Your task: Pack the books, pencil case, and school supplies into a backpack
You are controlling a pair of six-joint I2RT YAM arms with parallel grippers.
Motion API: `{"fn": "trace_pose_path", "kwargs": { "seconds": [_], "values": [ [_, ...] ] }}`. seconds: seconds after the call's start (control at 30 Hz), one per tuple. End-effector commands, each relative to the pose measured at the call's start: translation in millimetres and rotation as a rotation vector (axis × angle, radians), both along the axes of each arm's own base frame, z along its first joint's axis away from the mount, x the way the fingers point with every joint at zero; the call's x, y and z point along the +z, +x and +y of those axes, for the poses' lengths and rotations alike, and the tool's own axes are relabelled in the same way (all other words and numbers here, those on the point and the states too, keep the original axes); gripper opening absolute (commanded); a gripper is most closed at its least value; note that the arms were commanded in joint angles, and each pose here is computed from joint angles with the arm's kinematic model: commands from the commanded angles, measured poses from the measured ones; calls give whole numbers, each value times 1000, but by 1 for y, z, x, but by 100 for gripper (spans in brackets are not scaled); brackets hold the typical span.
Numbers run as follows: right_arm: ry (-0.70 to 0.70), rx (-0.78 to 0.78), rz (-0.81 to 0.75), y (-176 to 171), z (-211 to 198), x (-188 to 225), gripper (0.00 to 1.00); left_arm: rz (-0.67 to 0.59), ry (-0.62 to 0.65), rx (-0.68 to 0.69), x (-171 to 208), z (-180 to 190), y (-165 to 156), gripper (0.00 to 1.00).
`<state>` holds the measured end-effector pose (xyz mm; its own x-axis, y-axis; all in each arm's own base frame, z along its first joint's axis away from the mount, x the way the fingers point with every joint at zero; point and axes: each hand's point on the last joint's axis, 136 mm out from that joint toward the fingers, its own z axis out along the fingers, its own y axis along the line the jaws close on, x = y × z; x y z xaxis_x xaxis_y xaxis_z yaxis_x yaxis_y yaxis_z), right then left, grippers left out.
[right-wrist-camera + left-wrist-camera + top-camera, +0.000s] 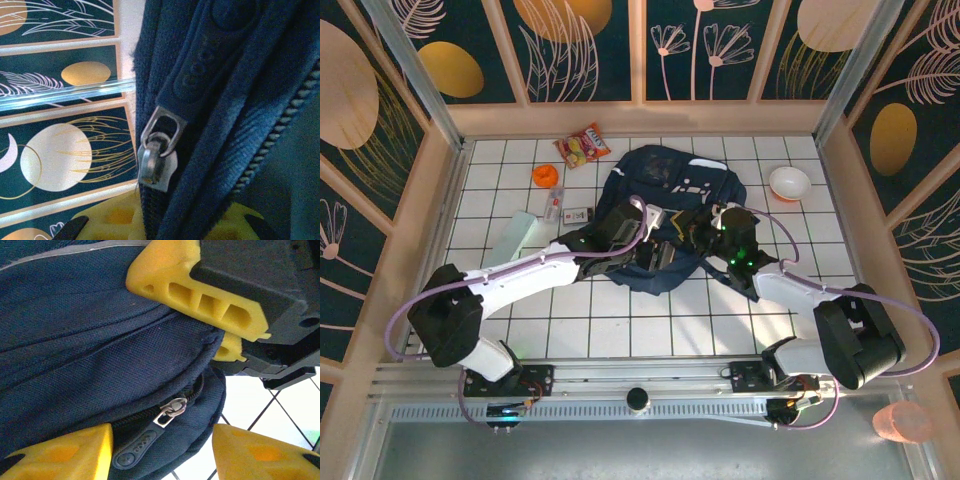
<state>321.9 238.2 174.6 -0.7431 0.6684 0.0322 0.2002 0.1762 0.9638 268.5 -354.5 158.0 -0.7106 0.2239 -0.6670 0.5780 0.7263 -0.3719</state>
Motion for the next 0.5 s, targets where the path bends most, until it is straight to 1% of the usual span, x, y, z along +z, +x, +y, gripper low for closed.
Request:
{"fn": "trace_pose_path", "kwargs": {
  "seconds": [0.0,0.13,0.27,0.4,0.47],
  "values": [
    [65,36,-167,3,11,57,8,-28,-4,-14,3,-7,8,43],
    [65,34,-169,3,10,58,8,-26,7,-6,-2,-8,11,38],
    [56,31,-172,2,9,59,7,-34,22,9,-6,-7,15,29],
    [43,29,-171,0,7,59,6,-38,34,22,-7,-5,17,14],
    [33,32,-171,0,6,58,4,-42,43,31,-7,-2,17,8]
  ]
}}
